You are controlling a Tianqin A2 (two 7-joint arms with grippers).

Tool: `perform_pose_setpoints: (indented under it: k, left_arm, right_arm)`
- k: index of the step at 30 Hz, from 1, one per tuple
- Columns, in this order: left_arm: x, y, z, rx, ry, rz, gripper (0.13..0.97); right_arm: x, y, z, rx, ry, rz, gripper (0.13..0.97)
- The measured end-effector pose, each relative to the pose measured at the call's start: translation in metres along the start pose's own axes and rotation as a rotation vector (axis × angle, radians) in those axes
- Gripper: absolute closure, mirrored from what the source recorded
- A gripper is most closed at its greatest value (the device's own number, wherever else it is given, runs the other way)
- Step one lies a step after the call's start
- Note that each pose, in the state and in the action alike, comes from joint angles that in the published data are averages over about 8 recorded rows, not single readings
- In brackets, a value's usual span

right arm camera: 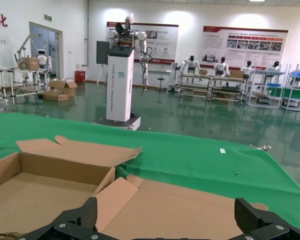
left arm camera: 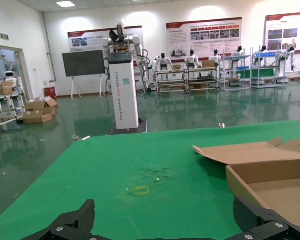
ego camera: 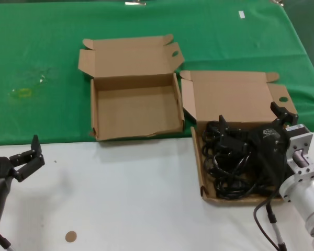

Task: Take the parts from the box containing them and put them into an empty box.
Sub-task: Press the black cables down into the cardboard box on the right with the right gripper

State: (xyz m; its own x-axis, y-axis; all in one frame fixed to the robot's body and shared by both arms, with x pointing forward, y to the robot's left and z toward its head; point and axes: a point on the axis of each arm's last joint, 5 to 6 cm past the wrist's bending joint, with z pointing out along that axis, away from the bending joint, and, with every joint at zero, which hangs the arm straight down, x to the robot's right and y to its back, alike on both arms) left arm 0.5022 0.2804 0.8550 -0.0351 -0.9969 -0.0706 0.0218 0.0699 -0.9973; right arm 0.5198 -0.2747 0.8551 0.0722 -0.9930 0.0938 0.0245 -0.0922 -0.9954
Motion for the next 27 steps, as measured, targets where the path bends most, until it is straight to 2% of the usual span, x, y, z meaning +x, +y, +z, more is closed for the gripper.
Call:
perform_pose_setpoints:
  k: [27]
  left_arm:
    - [0.0,0.0,0.0,0.0,0.0,0.0,0.132]
  right_arm:
    - [0.0,0.0,0.0,0.0,0.0,0.0,0.13]
